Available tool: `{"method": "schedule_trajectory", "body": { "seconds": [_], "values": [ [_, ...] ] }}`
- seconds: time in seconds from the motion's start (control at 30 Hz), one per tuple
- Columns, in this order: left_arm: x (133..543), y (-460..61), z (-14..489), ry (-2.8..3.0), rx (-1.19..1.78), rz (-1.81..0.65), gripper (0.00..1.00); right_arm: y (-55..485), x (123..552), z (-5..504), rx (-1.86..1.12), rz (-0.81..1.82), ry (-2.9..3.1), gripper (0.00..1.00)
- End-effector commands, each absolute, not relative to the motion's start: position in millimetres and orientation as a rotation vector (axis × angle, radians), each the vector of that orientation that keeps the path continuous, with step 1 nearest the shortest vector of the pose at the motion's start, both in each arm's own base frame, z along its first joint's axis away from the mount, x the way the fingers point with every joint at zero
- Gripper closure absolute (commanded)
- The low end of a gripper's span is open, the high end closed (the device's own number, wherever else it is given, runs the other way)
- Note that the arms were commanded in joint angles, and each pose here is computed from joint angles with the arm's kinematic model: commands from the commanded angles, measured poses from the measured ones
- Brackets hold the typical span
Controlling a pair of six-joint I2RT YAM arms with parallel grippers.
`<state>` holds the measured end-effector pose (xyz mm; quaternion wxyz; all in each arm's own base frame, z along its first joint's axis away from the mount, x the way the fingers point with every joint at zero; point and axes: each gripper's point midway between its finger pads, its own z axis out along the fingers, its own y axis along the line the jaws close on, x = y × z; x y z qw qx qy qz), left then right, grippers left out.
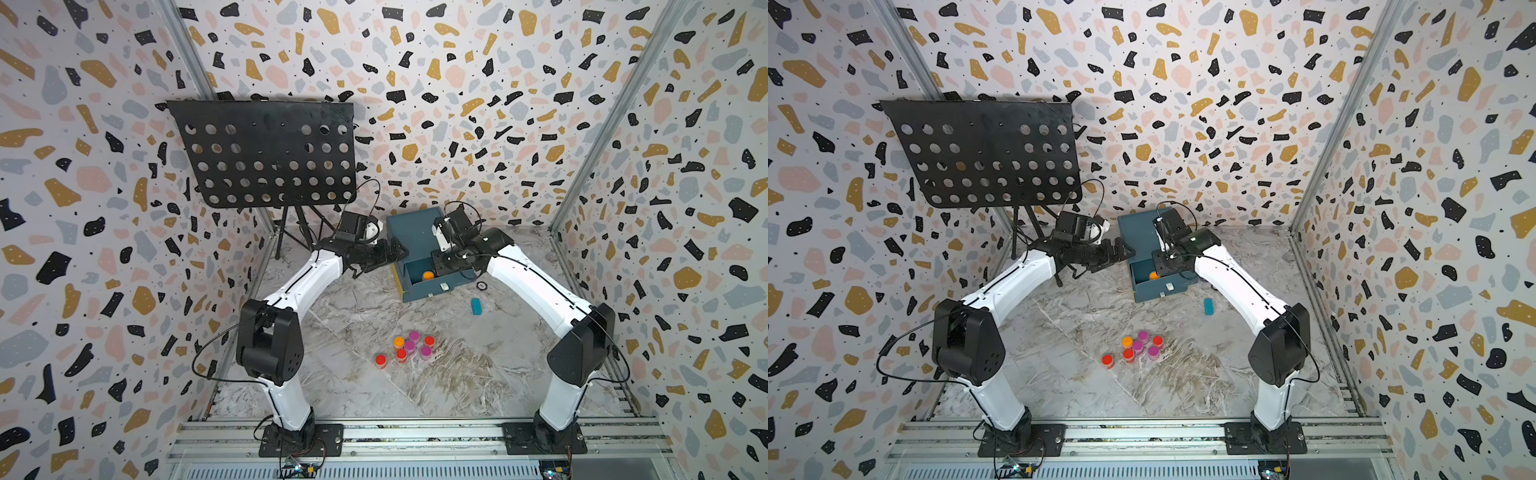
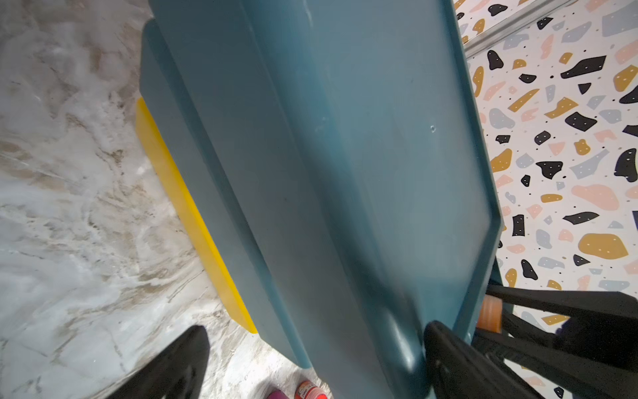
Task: Put the paint cans in the drawer according to color
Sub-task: Place the paint can in the drawer, then pick up the paint can at the center of the board.
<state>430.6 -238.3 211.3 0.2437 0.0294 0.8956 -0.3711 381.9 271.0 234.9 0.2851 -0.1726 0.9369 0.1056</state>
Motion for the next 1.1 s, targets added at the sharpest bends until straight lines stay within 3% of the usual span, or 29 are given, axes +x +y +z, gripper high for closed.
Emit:
{"method": "schedule_trajectory", "body": {
  "seconds": [0.0, 0.2, 0.43, 0.7, 1.07],
  "values": [
    [434.5, -243.3, 225.4, 2.402, 0.113, -1.045, 0.0, 268.2, 372.2, 249.8, -0.495, 0.314, 2.485, 0.51],
    [431.2, -241.6, 229.4, 2.395, 0.117, -1.044, 0.0, 261.4, 356.9, 279.4, -0.48, 0.377, 2.402, 0.34],
    [429.8, -240.4, 229.2, 2.396, 0.122, -1.034, 0.0, 279.4, 299.4, 311.0, -0.602, 0.5, 2.289, 0.34],
    [428.8, -238.3, 227.2, 2.403, 0.125, -1.016, 0.0, 327.9, 241.7, 242.7, -0.702, 0.59, 2.353, 0.34],
    [426.9, -236.6, 225.7, 2.406, 0.131, -1.002, 0.0, 371.8, 237.9, 150.6, -0.814, 0.496, 2.502, 0.34]
  ]
}}
